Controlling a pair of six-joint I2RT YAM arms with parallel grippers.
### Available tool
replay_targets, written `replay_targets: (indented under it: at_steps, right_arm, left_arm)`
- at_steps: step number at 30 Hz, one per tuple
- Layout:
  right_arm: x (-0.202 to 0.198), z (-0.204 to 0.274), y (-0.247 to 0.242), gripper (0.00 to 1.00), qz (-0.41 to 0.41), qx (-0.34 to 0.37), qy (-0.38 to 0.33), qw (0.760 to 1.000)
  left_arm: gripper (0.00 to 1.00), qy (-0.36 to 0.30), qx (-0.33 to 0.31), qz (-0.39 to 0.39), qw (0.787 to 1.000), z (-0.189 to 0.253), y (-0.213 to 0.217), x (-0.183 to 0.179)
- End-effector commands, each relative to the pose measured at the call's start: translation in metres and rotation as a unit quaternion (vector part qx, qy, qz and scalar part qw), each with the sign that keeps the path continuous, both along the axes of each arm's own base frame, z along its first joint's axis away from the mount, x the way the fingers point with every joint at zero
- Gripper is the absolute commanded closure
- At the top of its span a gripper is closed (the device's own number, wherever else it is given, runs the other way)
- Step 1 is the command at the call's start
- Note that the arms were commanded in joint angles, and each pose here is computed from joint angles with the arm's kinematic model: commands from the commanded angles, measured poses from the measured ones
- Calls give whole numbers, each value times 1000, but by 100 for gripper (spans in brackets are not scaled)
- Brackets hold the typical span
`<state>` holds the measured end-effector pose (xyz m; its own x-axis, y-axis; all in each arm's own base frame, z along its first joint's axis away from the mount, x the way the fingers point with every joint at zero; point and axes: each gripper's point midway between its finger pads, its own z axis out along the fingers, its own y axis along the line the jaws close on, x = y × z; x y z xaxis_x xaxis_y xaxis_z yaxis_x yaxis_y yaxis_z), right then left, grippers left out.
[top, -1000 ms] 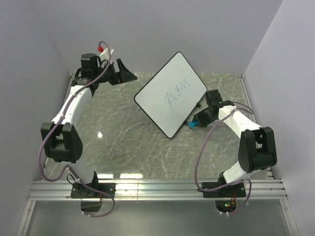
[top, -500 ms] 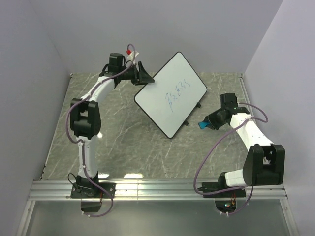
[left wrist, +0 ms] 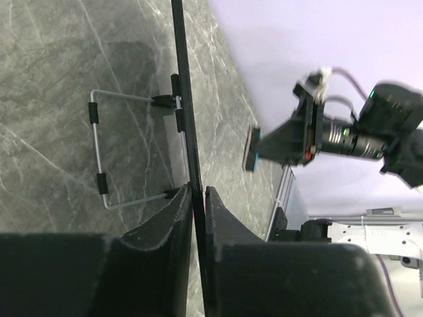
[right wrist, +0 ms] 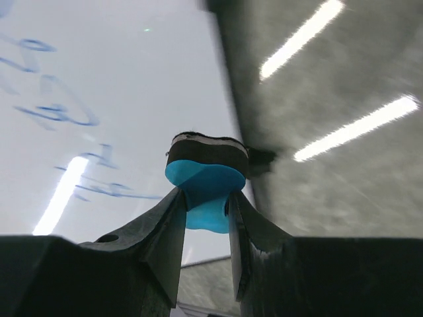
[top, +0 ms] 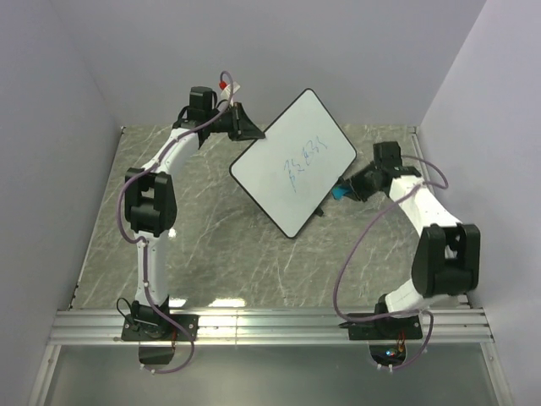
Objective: Erase the whiteboard
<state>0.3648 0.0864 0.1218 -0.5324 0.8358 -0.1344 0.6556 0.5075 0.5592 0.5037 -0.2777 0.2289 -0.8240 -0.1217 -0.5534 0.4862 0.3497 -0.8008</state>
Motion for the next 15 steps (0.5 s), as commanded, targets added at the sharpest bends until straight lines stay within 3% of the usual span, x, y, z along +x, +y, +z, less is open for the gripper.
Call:
replay_targets:
  at_steps: [1,6,7,10,13,15]
  right_arm:
    - [61,45,33,100,37,31,-87,995]
    - [120,86,60,100,55,59,-130,988]
    - [132,80,65,100,58,70,-129,987]
    - [161,93,72,100,47,94,-149,983]
    - [178,96,75,100,33,113,-157,981]
    - [185,89,75,100,22,120,-150,981]
  left_arm:
    - [83,-34,0,-31,999,9,-11,-10]
    - [77,-29,20,-35,999,0,-19,-14]
    - [68,-32,24,-36,999,-2,-21,-14]
    - [61,-38,35,-32,998,-2,-23,-14]
    - [62,-44,43,-34,998,0,-26,-15]
    - [68,-46,55,-35,997,-4,-29,-17]
